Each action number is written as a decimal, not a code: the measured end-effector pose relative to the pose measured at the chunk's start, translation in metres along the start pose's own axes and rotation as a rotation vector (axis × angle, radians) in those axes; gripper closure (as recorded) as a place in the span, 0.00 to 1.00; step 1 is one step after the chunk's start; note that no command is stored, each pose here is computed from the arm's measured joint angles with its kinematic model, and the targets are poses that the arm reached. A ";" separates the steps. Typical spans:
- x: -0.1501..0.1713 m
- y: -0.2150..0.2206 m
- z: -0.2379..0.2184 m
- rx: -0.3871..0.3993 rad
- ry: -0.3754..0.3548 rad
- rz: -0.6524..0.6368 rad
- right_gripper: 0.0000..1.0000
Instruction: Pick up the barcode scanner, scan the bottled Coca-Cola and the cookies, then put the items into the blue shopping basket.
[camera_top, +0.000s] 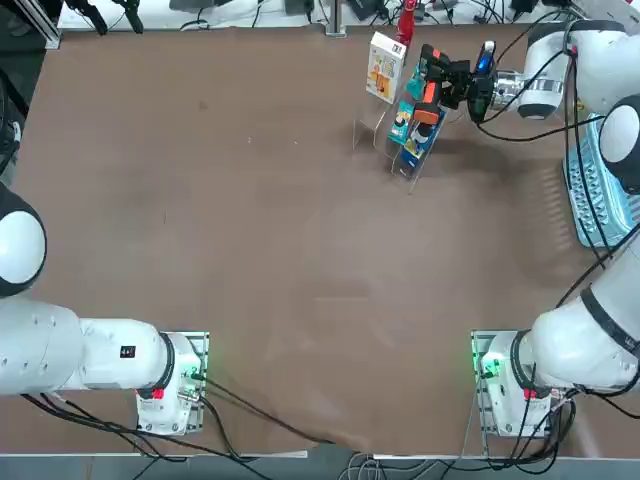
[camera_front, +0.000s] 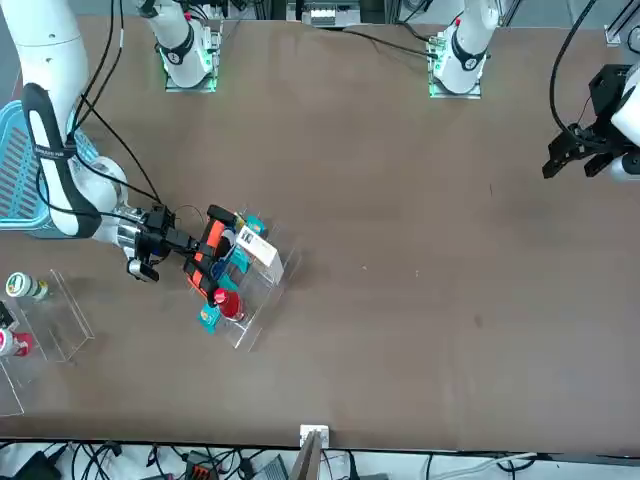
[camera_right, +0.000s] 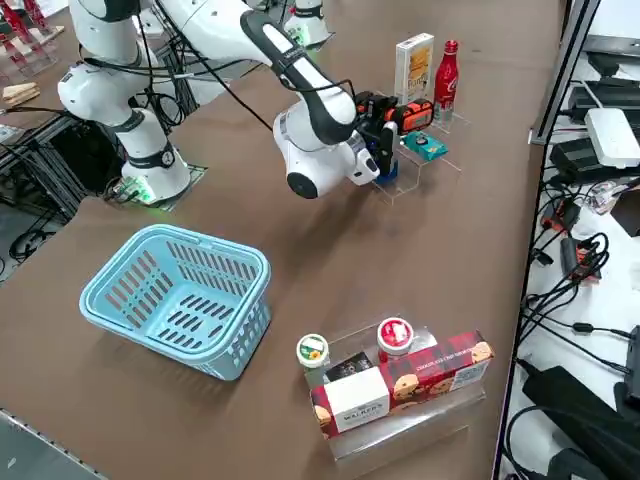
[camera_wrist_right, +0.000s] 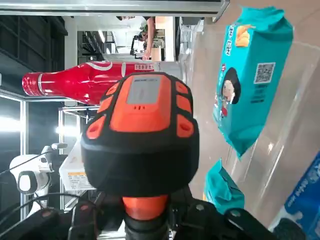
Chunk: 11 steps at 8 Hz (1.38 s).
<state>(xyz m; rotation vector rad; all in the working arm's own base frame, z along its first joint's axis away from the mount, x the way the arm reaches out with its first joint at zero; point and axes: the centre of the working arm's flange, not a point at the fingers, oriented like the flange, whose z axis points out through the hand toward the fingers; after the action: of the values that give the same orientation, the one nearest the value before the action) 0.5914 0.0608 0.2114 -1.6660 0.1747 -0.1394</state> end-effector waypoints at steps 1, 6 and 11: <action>0.000 0.000 0.001 0.001 -0.002 -0.001 0.57; -0.024 0.006 0.016 0.067 -0.071 0.001 0.57; -0.064 0.015 0.010 0.049 -0.119 0.008 0.57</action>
<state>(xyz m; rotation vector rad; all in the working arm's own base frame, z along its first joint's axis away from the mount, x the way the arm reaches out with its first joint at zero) 0.5303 0.0821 0.1962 -1.6196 0.0873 -0.0383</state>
